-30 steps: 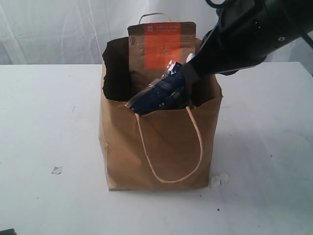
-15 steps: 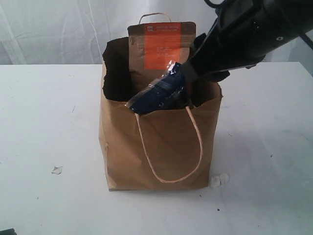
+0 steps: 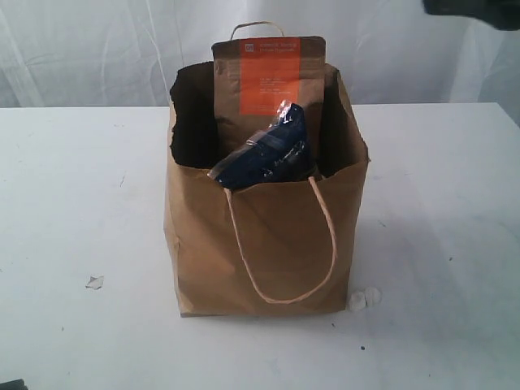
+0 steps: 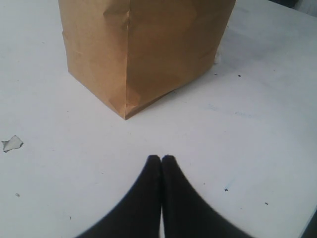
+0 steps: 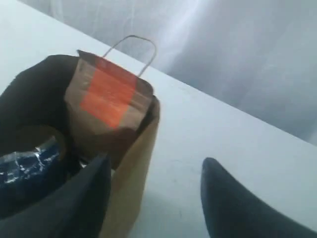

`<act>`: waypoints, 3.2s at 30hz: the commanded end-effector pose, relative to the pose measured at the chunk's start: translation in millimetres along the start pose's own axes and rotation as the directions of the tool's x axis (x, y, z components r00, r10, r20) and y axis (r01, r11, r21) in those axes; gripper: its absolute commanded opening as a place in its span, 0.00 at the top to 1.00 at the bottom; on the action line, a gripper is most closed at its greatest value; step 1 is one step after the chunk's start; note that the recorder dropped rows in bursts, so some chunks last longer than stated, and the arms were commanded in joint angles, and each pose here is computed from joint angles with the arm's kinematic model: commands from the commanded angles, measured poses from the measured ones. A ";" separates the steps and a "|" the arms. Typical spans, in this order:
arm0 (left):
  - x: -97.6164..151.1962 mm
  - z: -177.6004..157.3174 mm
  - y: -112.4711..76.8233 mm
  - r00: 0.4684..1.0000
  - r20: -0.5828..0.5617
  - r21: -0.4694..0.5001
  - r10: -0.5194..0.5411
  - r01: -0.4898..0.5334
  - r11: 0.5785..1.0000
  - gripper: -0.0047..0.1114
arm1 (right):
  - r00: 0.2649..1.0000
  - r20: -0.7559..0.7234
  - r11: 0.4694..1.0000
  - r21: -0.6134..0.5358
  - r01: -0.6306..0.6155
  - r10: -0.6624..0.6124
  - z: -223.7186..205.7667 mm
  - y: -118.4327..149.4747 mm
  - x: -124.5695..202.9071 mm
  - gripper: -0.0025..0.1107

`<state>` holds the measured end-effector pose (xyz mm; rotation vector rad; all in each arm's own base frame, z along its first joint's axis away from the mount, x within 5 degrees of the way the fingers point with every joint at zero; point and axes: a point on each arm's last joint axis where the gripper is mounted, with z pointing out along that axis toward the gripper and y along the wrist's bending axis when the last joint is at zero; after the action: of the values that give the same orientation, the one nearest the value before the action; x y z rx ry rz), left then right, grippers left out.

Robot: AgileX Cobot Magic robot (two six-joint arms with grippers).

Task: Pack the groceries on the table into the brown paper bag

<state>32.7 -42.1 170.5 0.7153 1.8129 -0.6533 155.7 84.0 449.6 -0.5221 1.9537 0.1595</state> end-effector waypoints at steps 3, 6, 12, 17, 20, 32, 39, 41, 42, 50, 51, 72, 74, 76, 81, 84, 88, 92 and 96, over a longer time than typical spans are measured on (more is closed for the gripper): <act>1.0 0.0 -0.2 1.000 -0.002 0.004 -0.006 0.006 1.000 0.96 | 0.994 -0.083 0.990 0.126 -0.057 0.067 -27.6 -15.7 39.9 0.52; 1.0 0.0 -0.2 1.000 -0.002 0.004 -0.006 0.006 1.000 0.96 | 0.976 -0.210 0.993 0.106 -0.044 0.065 -22.6 -12.6 67.0 0.52; 1.0 0.0 -0.2 1.000 -0.002 0.004 -0.006 0.006 1.000 0.96 | 0.902 -0.413 0.987 -0.143 0.076 -0.129 0.5 7.4 115.2 0.52; 1.0 0.0 -0.2 1.000 -0.002 0.004 -0.006 0.006 1.000 0.96 | 0.875 -0.429 0.961 -0.245 0.127 -0.225 33.4 9.8 142.1 0.52; 1.0 0.0 -0.2 1.000 -0.002 0.004 -0.006 0.006 1.000 0.96 | 0.850 -0.411 0.927 -0.311 0.209 -0.330 56.8 6.7 155.5 0.52; 1.0 0.0 -0.2 1.000 -0.002 0.004 -0.006 0.006 1.000 0.96 | 0.613 -0.188 0.563 -0.656 0.503 -0.767 132.0 9.4 190.5 0.52; 1.0 0.0 -0.2 1.000 -0.002 0.004 -0.006 0.006 1.000 0.96 | 0.542 -0.184 0.486 -0.725 0.489 -0.820 168.0 8.7 216.8 0.52; 1.0 0.0 -0.2 1.000 -0.002 0.004 -0.006 0.006 1.000 0.96 | 0.530 -0.196 0.486 -0.726 0.487 -0.825 176.8 7.6 223.3 0.52; 1.0 0.0 -0.2 1.000 -0.002 0.004 -0.006 0.006 1.000 0.96 | 0.529 -0.201 0.489 -0.724 0.486 -0.824 179.9 7.3 225.4 0.52; 1.0 0.0 -0.2 1.000 -0.002 0.004 -0.006 0.006 1.000 0.96 | 0.531 -0.236 0.541 -0.641 0.544 -0.814 205.1 1.2 234.1 0.52; 1.0 0.0 -0.2 1.000 -0.002 0.004 -0.006 0.006 1.000 0.96 | 0.535 -0.240 0.545 -0.644 0.536 -0.810 207.1 1.4 234.8 0.52; 1.0 0.0 -0.2 1.000 -0.002 0.004 -0.006 0.006 1.000 0.96 | 0.524 -0.264 0.517 -0.745 0.422 -0.809 235.1 4.7 248.0 0.79; 1.0 0.0 -0.2 1.000 -0.002 0.004 -0.006 0.006 1.000 0.96 | 0.532 -0.280 0.529 -0.749 0.400 -0.799 233.9 5.4 249.1 0.87; 1.0 0.0 -0.2 1.000 -0.002 0.004 -0.006 0.006 1.000 0.96 | 0.548 -0.312 0.561 -0.740 0.373 -0.776 233.3 5.7 249.7 0.94; 1.0 0.0 -0.2 1.000 -0.002 0.004 -0.006 0.006 1.000 0.96 | 0.573 -0.400 0.638 -0.709 0.301 -0.715 231.3 5.4 250.1 0.98; 1.0 0.0 -0.2 1.000 -0.002 0.004 -0.006 0.006 1.000 0.96 | 0.591 -0.431 0.674 -0.684 0.278 -0.682 226.6 5.5 248.2 0.98; 1.0 0.0 -0.2 1.000 -0.002 0.004 -0.006 0.006 1.000 0.96 | 0.607 -0.463 0.710 -0.655 0.257 -0.646 215.5 5.6 251.4 0.98; 1.0 0.0 -0.2 1.000 -0.002 0.004 -0.006 0.006 1.000 0.96 | 0.620 -0.474 0.735 -0.623 0.266 -0.626 203.3 2.1 255.8 0.98; 1.0 0.0 -0.2 1.000 -0.002 0.004 -0.006 0.006 1.000 0.96 | 0.660 -0.489 0.790 -0.547 0.276 -0.569 191.8 -3.6 254.0 0.98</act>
<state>32.7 -42.1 170.5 0.7153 1.8129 -0.6533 233.5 79.1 134.4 -1.5961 2.3711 0.1397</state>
